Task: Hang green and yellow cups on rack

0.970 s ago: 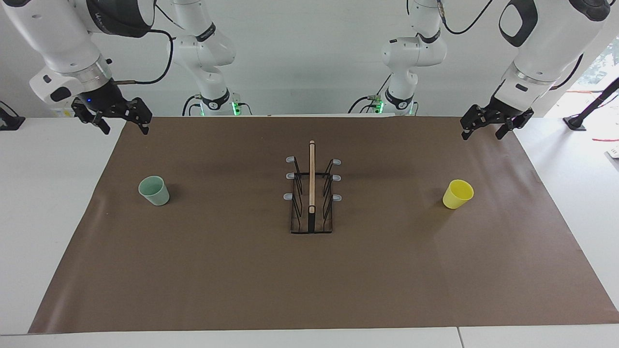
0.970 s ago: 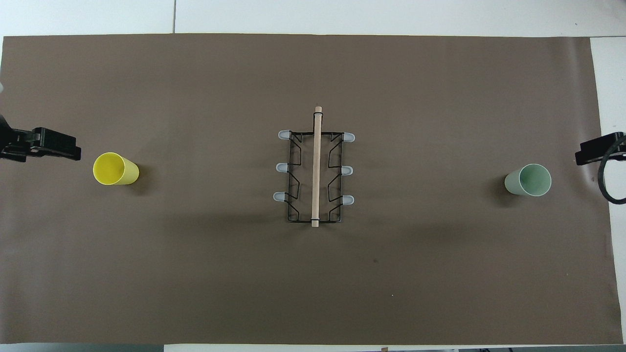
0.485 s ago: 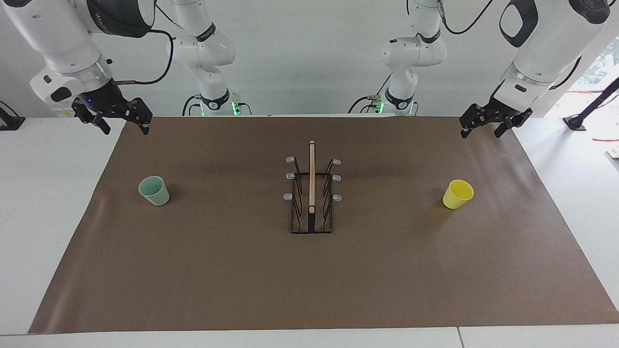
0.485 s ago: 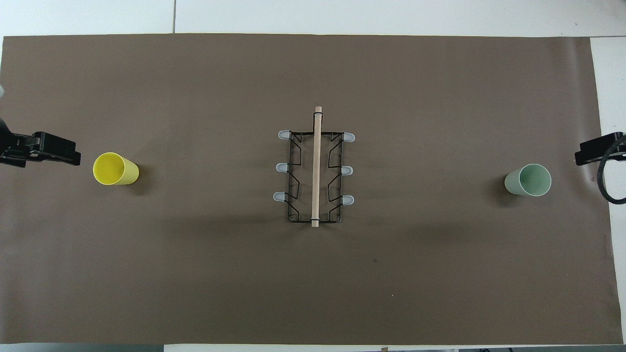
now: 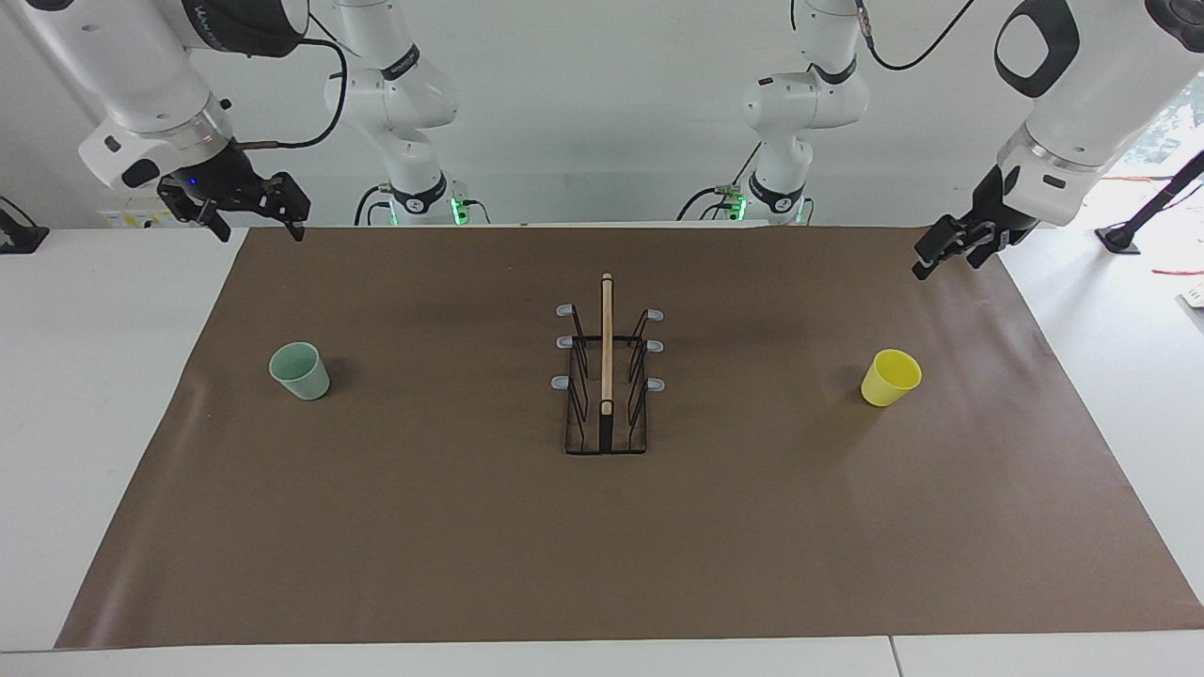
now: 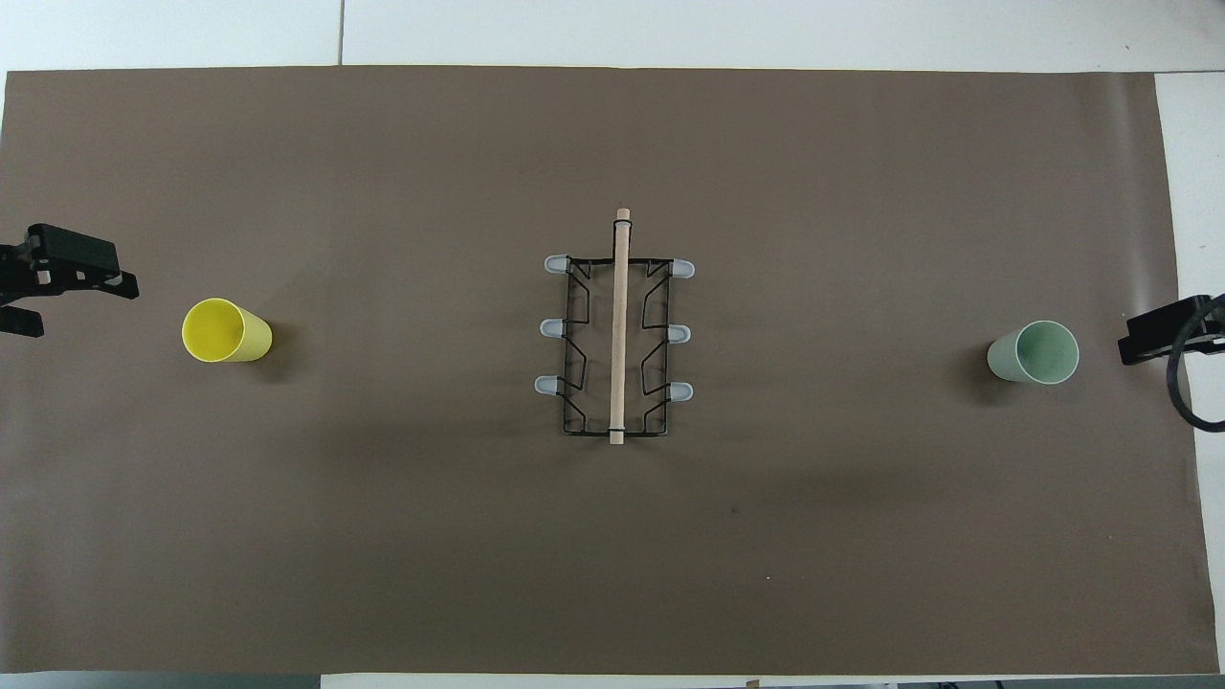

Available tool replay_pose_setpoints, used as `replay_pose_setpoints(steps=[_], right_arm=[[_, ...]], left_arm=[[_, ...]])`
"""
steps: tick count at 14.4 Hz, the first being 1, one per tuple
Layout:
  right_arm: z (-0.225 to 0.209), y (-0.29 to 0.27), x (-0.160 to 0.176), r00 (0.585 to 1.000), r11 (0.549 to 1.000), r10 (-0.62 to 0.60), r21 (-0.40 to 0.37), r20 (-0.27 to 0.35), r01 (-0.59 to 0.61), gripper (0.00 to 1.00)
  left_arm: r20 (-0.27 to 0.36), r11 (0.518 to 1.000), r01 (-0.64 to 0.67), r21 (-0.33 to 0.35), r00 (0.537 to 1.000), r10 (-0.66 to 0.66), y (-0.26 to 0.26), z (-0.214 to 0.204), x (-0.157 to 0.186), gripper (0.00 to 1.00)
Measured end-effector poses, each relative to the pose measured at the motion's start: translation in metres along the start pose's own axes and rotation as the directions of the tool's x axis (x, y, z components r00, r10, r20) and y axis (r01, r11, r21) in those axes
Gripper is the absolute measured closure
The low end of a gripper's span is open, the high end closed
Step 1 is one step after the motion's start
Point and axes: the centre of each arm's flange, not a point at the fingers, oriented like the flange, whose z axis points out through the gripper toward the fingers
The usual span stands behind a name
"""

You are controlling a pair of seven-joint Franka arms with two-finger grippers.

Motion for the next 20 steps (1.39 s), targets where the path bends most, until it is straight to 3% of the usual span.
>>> replay_pose_setpoints(steps=[2,4,5,9,12,14,17,20], right_arm=[[0.0,0.0,0.0,1.0,1.0,0.0,0.0,-0.003,0.0,0.0],[0.002,-0.001,0.007,1.0,1.0,-0.003,-0.007,-0.026,0.003,0.0],[0.011,-0.005,0.013,1.0,0.999,-0.013,-0.037,0.002,0.013,0.0],[0.081,-0.049,0.061,0.975,0.951,-0.091,-0.273,0.204,0.146,0.0],[0.148,-0.075,0.097,0.926,0.859,-0.125,-0.428,0.357,0.281,0.0],[0.197,-0.09,0.116,0.85,0.769,-0.182,-0.467,0.495,0.437,0.0],[0.228,-0.105,0.128,0.691,0.643,-0.302,-0.395,0.657,0.657,0.0],[0.238,-0.132,0.131,0.504,0.495,-0.481,-0.252,0.717,0.831,0.0]], left_arm=[[0.04,0.972,0.232,-0.022,0.972,-0.231,-0.016,0.017,0.016,0.0],[0.063,0.9,0.435,-0.032,0.899,-0.433,-0.023,0.039,0.034,0.0],[0.089,0.858,0.511,-0.052,0.858,-0.506,-0.028,0.052,0.043,0.0],[0.231,0.64,0.764,-0.084,0.64,-0.733,-0.066,0.099,0.07,0.0],[0.342,0.47,0.88,-0.069,0.464,-0.818,-0.101,0.14,0.087,0.0],[0.375,0.404,0.914,-0.034,0.387,-0.843,-0.123,0.176,0.093,0.0],[0.454,0.292,0.957,0.001,0.259,-0.852,-0.157,0.223,0.097,0.0],[0.483,0.19,0.982,-0.003,0.167,-0.859,-0.179,0.269,0.086,0.0]])
